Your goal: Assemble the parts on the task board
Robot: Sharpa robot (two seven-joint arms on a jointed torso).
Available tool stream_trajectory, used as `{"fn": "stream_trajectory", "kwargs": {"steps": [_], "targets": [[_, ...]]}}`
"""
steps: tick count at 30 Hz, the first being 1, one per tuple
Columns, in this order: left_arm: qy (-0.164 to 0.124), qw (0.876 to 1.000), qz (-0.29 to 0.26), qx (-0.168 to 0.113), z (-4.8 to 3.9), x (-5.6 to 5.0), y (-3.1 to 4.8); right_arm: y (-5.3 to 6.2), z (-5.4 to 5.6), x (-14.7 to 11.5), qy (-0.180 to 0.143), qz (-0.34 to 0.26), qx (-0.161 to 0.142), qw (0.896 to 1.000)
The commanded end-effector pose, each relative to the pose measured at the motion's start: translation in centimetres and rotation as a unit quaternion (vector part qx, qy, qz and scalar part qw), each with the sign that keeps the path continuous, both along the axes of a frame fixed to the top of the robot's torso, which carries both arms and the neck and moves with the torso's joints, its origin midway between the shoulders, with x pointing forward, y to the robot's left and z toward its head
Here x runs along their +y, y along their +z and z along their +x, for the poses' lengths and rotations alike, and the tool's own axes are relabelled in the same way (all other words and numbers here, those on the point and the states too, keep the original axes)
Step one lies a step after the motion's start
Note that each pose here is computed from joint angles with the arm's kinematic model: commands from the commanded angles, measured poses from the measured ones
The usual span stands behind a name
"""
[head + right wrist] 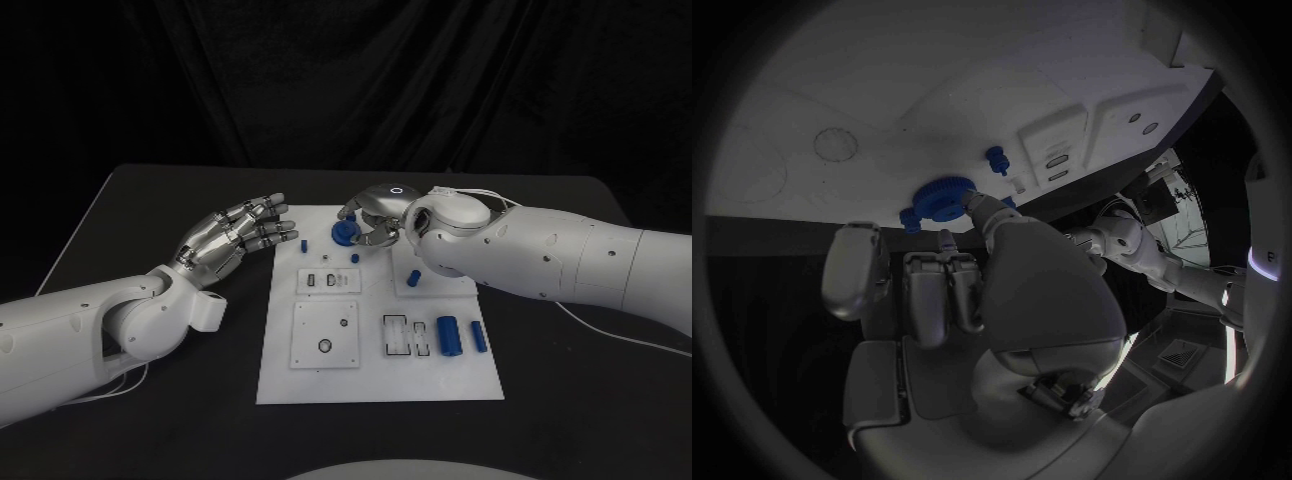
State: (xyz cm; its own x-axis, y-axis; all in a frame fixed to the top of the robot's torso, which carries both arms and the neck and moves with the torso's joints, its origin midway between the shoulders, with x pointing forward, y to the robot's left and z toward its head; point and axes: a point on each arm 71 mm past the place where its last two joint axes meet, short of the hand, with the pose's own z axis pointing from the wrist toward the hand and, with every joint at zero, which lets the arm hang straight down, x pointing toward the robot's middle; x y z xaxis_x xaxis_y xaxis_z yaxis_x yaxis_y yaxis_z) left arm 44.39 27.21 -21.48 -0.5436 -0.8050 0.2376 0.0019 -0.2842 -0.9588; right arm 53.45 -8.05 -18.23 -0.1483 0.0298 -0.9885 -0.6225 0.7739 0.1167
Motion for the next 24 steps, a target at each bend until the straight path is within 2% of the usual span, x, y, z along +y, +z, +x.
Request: {"fn": "stream_trajectory", "kwargs": {"steps": [1, 8, 13, 19, 24], "targets": [[0.004, 0.999, -0.027, -0.033, -0.09, 0.0, 0.53, -0.2, -0.1, 0.0, -0.001, -0.005, 0.002, 1.000], [0.003, 0.999, -0.027, -0.032, -0.10, 0.0, 0.53, -0.1, 0.1, -0.3, -0.006, -0.003, -0.001, 1.000], [0.006, 0.999, -0.027, -0.033, -0.21, 0.2, 0.57, 0.4, 0.2, -1.3, -0.010, 0.017, -0.024, 0.999], [0.012, 0.999, -0.025, -0.033, -0.36, 0.6, 0.58, 2.5, -0.1, -4.0, -0.018, 0.048, -0.060, 0.997], [0.015, 0.999, -0.024, -0.033, -0.44, 0.8, 0.46, 4.4, -1.3, -7.7, -0.038, 0.056, -0.047, 0.997]]}}
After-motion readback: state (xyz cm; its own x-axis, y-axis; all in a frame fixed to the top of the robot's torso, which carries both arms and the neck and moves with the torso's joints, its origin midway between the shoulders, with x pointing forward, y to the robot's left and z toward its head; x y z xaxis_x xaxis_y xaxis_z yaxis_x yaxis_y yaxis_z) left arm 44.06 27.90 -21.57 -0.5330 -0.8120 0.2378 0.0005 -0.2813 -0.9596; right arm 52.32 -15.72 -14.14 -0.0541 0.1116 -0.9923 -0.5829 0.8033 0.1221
